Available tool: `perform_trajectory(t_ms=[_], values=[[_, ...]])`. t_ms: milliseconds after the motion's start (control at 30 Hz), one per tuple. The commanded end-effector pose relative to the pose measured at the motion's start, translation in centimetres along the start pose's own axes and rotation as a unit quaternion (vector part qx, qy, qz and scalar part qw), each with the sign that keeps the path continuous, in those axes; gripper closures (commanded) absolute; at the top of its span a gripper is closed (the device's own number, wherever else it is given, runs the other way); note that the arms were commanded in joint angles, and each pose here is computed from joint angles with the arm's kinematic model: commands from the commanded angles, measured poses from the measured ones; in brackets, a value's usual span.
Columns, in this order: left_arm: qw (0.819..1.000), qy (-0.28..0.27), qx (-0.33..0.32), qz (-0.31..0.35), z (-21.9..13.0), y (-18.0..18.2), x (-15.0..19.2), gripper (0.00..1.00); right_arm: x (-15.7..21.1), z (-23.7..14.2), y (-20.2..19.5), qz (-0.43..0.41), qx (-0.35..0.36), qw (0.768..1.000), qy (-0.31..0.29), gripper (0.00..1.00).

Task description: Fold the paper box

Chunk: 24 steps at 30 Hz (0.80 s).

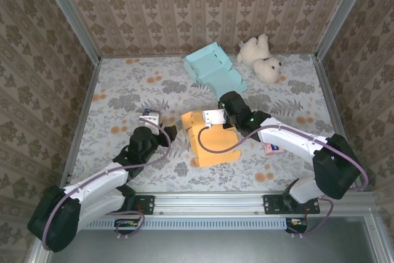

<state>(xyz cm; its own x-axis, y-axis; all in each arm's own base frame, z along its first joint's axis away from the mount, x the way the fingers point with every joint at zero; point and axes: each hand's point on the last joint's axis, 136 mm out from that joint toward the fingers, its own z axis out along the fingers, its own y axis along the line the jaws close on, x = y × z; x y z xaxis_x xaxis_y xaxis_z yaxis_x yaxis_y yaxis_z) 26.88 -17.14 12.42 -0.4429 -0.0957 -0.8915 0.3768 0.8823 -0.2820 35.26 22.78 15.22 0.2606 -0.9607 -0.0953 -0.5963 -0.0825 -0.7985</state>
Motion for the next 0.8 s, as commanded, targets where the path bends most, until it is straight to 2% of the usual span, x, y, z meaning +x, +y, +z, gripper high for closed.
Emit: perform_trajectory(t_ms=[0, 133, 367, 633, 767], values=[[1.0, -0.016, 0.017, 0.013, 0.1, -0.5, -0.5, 0.4, -0.6, -0.3, -1.0, -0.019, 0.059, 0.998, -0.014, 1.0], [0.999, -0.005, 0.028, 0.019, 0.5, -0.8, 0.2, 0.4, -0.9, -0.3, -0.7, -0.019, 0.094, 0.995, -0.023, 1.0], [0.998, 0.006, 0.059, 0.032, 1.2, -1.7, 1.5, 0.41, -0.5, -0.7, -0.5, -0.012, 0.143, 0.99, -0.007, 1.0], [0.995, 0.011, 0.089, 0.051, 1.1, -2.7, 2.8, 0.41, -0.7, -1.1, 0.1, -0.013, 0.156, 0.988, -0.017, 1.0], [0.995, 0.019, 0.08, 0.055, 1.4, -2.6, 3.3, 0.4, -0.7, -1.0, 0.5, -0.019, 0.157, 0.987, -0.018, 1.0]])
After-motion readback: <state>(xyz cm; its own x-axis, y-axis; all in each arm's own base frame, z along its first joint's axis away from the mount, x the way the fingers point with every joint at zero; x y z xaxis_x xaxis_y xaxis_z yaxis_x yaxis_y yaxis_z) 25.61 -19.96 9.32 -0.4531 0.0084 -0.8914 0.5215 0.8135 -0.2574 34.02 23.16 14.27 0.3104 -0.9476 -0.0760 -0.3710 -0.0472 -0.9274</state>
